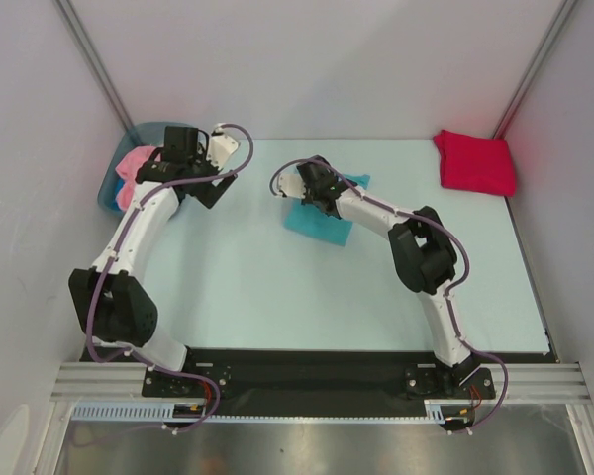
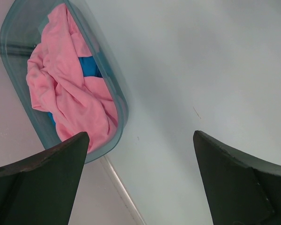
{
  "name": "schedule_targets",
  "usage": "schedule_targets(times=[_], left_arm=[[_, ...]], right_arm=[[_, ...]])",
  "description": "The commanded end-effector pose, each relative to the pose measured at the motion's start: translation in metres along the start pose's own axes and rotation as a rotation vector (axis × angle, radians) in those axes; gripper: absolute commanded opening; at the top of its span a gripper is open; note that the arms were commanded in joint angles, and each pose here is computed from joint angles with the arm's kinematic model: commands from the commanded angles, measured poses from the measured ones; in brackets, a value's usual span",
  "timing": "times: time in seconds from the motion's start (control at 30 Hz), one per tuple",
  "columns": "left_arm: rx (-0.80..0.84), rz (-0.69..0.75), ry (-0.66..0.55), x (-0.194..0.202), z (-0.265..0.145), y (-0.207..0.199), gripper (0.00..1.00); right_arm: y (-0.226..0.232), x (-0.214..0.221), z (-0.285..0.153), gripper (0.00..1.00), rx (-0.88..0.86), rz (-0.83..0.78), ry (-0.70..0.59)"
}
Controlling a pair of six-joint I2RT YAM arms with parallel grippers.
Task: Fold and stack the t-shirts
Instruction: Fold the tshirt
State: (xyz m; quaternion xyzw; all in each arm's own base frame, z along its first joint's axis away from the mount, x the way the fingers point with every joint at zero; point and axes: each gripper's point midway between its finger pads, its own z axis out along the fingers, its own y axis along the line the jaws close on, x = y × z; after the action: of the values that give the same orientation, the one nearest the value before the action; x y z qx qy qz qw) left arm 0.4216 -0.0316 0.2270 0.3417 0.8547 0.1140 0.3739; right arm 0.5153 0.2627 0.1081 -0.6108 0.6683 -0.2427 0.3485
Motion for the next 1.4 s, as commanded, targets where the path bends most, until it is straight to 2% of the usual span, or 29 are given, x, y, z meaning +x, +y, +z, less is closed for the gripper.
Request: schedule_targets(times=[0.0, 0.5, 0.83, 0.87, 0.9, 0.97, 1.0, 1.07, 1.17, 1.37], left_arm=[[-0.034, 0.004, -0.046, -0.018, -0.006, 0.010, 1.00], [-0.034, 0.008, -0.037, -0.025, 0.005, 0.014, 1.00], [-0.028, 0.008, -0.038, -0.031, 0.013, 0.013, 1.00], [-0.023, 0.011, -0.036, -0.031, 0.014, 0.012, 1.00], [-0.024, 0.008, -0.037, -0.032, 0.015, 0.012, 1.00], [-0.019, 0.013, -0.035, -0.033, 0.017, 0.010, 1.00], [-0.019, 0.014, -0.035, -0.034, 0.018, 0.010, 1.00], [-0.018, 0.016, -0.038, -0.036, 0.018, 0.010, 1.00], [-0.018, 0.019, -0.044, -0.040, 0.018, 0.009, 1.00], [-0.014, 0.025, -0.050, -0.044, 0.019, 0.006, 1.00]], right_arm=[[-0.049, -0.003, 0.005, 0.00, 0.154, 0.023, -0.006], [-0.071, 0.011, 0.037, 0.00, 0.229, 0.030, 0.026], [-0.071, 0.020, 0.054, 0.02, 0.262, 0.021, 0.059], [-0.072, 0.022, 0.056, 0.07, 0.277, 0.020, 0.070], [-0.069, 0.023, 0.063, 0.36, 0.294, 0.016, 0.082], [-0.079, 0.029, 0.062, 0.60, 0.359, 0.021, 0.116], [-0.083, 0.029, 0.062, 0.75, 0.385, 0.036, 0.115], [-0.092, 0.030, 0.056, 0.97, 0.440, 0.080, 0.113], [-0.106, 0.030, 0.039, 1.00, 0.505, 0.139, 0.103], [-0.117, 0.024, 0.009, 1.00, 0.513, 0.243, 0.078]])
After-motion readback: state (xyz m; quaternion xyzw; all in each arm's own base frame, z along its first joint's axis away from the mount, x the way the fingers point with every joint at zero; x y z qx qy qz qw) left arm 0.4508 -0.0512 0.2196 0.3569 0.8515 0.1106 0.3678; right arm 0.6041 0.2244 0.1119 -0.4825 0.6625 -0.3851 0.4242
